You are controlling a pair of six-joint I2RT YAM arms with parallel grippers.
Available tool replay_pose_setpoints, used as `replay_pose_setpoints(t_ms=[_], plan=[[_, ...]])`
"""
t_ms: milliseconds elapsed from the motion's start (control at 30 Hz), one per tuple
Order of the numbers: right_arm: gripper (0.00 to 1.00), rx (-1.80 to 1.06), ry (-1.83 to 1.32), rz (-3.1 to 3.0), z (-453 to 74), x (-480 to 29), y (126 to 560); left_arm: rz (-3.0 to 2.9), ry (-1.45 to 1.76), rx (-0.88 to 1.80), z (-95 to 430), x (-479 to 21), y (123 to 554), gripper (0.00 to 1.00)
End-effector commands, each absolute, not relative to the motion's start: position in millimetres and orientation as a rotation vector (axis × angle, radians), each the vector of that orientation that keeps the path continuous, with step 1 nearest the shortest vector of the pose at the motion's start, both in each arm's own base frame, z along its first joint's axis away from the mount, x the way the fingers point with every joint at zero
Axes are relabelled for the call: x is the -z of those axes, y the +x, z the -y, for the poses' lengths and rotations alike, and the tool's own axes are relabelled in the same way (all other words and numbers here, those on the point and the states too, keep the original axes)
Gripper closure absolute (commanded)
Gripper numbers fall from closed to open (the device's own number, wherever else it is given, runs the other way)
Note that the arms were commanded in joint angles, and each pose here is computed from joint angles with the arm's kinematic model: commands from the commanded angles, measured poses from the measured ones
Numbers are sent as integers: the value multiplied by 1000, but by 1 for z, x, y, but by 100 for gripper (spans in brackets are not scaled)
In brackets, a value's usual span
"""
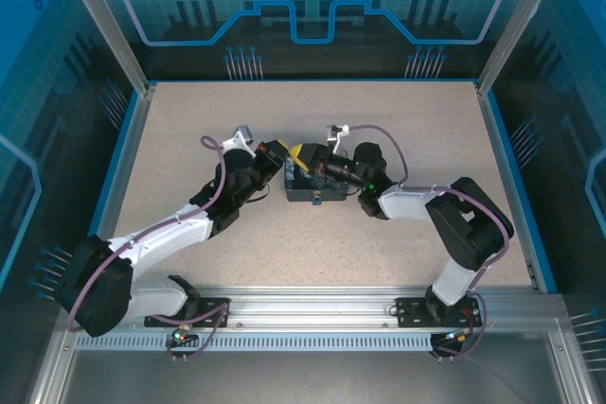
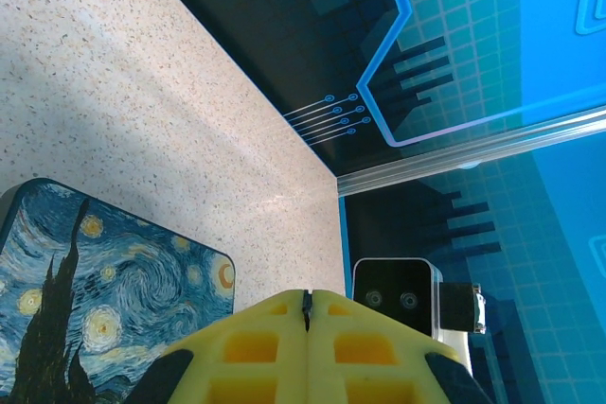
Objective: Unlock the padlock with the key
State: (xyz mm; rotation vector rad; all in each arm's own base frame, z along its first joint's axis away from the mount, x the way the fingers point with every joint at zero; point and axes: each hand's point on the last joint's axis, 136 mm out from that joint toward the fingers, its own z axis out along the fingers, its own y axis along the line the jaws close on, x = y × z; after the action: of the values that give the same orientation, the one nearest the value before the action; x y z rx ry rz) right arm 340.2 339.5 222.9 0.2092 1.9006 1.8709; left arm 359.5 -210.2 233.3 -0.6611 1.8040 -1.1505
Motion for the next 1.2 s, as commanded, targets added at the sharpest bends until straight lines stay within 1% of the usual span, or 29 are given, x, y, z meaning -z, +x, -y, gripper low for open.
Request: replay_pose_setpoints(t_ms=[0, 167, 400, 1167], plan=[[83, -1900, 154, -1876, -348, -229, 335, -1775, -640, 1142, 210, -244, 360, 100], [88, -1900, 154, -1873, -348, -230, 336, -1776, -643, 1140, 209, -243, 359, 100], [100, -1901, 157, -1869, -347, -231, 337, -1774, -647, 1133, 206, -243, 358, 100], [100, -1884, 190, -1864, -341, -233, 343, -1774, -663, 1125, 202, -239, 352, 100]])
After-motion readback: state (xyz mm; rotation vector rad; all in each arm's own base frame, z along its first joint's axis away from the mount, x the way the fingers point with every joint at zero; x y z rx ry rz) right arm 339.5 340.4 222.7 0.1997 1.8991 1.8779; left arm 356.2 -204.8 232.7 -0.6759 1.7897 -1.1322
